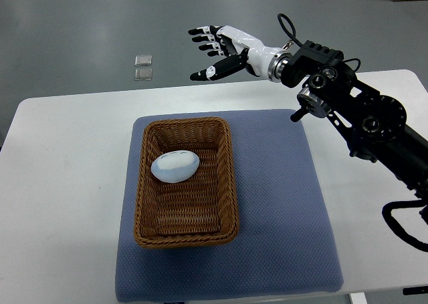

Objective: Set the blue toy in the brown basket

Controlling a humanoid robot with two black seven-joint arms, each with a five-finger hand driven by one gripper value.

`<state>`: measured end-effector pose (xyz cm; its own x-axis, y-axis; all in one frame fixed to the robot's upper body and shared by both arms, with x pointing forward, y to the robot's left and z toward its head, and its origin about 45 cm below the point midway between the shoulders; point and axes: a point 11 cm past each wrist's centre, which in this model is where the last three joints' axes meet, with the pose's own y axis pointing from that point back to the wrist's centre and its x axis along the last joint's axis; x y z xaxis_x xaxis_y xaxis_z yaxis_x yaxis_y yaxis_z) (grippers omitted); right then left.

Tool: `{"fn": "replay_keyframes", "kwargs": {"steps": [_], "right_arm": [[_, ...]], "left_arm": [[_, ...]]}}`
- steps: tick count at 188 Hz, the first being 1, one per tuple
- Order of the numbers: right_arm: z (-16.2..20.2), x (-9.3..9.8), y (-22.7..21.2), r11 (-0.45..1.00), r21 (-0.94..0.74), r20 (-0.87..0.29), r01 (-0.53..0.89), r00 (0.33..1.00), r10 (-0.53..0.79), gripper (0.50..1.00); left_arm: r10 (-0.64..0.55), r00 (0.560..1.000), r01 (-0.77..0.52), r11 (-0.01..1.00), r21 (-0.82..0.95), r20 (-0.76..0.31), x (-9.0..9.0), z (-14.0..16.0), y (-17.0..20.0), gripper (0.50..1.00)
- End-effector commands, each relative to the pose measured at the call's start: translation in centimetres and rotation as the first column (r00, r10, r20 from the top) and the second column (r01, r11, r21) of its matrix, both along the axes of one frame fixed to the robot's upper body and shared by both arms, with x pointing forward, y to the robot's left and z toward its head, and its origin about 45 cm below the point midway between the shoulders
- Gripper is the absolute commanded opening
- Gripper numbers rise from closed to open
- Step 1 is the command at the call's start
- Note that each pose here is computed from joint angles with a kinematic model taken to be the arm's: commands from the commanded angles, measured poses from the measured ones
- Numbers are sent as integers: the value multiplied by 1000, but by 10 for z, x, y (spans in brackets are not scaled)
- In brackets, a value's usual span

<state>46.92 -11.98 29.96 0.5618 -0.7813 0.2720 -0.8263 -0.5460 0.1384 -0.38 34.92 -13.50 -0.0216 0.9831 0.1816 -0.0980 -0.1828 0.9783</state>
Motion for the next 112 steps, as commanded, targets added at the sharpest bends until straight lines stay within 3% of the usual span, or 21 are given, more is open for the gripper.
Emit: {"fn": "replay_keyframes", "kwargs": {"steps": [1,57,112], "right_arm": [[-4,5,-24,983,138,-30,119,993,-116,905],[-50,-2,-107,748,485,-262,454,891,-371,905],[-94,-18,-135,569,547,-425,615,789,-444,905]], "left_arm": [[0,1000,0,1000,0,0,0,0,0,1000],[0,1000,0,1000,0,0,0,0,0,1000],[0,1000,0,1000,0,0,0,0,0,1000]]}}
